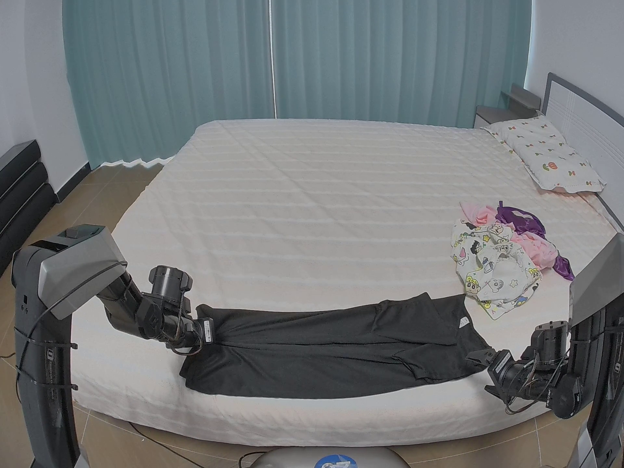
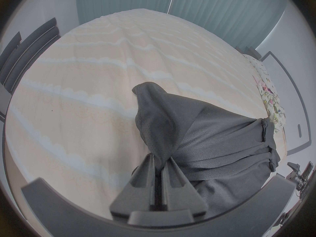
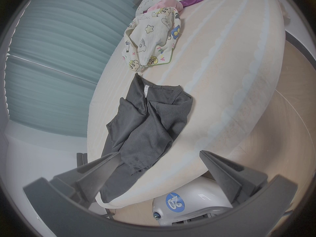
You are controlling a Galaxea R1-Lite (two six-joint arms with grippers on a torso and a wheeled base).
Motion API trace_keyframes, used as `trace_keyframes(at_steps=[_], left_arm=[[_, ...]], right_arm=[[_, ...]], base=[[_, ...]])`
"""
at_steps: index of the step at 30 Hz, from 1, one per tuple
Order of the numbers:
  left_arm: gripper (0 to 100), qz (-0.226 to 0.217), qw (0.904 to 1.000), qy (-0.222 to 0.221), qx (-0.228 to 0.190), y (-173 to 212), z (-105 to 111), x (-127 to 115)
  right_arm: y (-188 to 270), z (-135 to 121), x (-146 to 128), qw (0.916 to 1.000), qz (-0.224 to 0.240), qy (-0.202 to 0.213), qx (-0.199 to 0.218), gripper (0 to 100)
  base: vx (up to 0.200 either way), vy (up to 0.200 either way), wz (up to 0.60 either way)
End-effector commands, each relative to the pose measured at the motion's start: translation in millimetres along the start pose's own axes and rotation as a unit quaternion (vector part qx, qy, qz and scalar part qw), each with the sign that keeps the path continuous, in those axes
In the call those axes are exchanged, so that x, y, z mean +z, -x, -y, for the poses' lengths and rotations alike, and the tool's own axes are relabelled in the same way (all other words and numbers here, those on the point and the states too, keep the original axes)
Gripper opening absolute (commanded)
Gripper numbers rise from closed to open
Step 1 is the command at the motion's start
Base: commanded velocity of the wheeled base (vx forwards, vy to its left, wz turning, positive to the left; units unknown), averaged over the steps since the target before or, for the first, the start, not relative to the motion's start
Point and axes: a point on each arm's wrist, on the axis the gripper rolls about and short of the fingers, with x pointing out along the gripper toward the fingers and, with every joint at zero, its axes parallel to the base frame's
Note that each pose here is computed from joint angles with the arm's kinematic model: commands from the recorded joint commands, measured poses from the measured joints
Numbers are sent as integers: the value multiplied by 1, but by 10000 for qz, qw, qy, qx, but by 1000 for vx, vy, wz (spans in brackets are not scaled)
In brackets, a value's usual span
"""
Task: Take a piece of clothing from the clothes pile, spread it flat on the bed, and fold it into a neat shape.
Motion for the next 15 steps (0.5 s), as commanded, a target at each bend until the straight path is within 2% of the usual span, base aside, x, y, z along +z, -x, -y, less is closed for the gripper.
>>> trace_keyframes(at_steps=[1, 15], left_arm=[[0, 203, 9998, 45, 11, 17, -3, 9], [0, 215, 9996, 88, 147, 18, -7, 9]], right_arm=[[0, -1, 1, 10000, 33, 15, 71, 100], [0, -1, 1, 10000, 13, 15, 84, 100]], base=[[0, 0, 0], [0, 0, 0]])
